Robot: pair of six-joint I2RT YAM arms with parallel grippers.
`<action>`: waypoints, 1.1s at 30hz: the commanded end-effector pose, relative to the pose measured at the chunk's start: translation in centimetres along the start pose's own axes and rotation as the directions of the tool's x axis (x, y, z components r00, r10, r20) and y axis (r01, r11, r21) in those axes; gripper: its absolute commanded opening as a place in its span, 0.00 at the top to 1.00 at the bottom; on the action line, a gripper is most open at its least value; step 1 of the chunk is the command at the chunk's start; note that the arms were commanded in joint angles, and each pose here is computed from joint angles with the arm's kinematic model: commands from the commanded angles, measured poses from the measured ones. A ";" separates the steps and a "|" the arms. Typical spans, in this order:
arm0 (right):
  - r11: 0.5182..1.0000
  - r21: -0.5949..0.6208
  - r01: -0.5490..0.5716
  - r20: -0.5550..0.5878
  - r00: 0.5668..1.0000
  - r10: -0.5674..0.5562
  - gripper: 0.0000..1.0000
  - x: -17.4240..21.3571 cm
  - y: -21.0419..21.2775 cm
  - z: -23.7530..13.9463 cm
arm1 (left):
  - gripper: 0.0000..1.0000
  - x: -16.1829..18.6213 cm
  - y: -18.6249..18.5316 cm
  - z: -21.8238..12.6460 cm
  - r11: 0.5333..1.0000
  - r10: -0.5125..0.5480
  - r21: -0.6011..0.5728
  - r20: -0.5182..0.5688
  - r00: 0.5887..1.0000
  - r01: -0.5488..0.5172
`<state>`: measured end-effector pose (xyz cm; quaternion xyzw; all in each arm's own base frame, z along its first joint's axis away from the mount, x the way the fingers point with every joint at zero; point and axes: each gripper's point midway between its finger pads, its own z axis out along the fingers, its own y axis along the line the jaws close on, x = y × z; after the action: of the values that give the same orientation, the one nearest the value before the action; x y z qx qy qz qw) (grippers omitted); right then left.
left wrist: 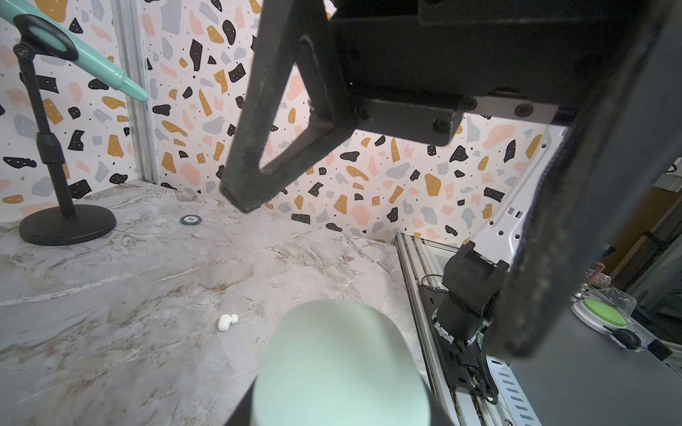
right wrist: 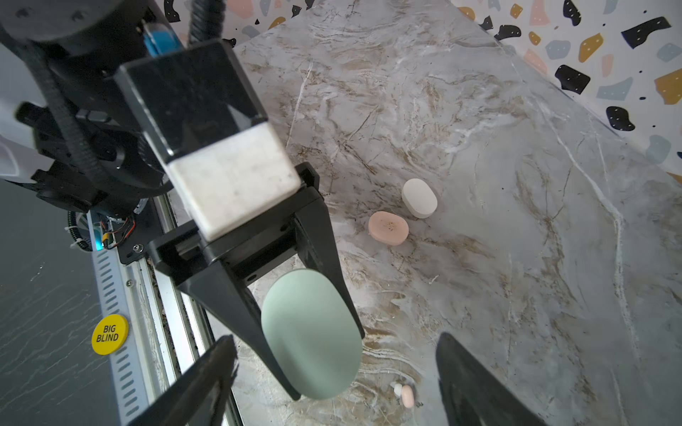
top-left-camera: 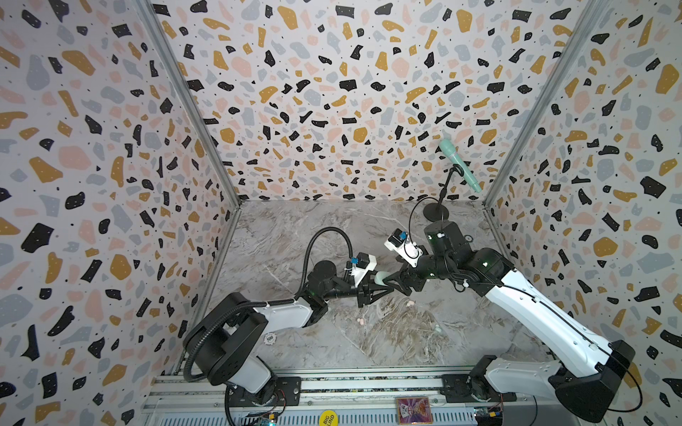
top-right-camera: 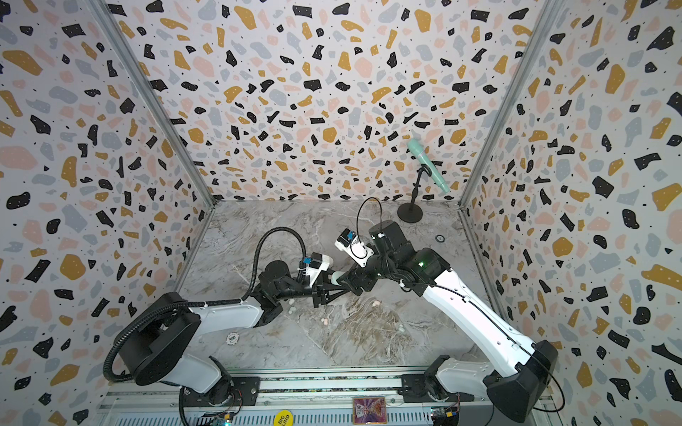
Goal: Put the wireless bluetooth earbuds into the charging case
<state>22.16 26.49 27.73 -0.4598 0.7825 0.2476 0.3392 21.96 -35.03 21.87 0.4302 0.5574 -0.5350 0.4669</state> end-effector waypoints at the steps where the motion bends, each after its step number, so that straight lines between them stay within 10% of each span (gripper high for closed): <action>1: 1.000 -0.016 0.011 -0.036 0.999 -0.011 0.15 1.0 0.3 0.4 | 0.64 -2.3 -0.2 0.1 0.997 0.080 0.017 0.051 0.996 -0.080; 33: 0.972 0.234 -0.033 -0.018 0.999 0.038 0.20 -0.6 -4.5 0.7 | 0.63 -2.2 -0.7 0.0 0.995 0.092 0.036 0.039 0.995 -0.093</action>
<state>24.12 25.54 24.88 -0.4388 0.8176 0.1789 0.3270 22.86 -34.64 20.95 0.4221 0.5783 -0.5217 0.4640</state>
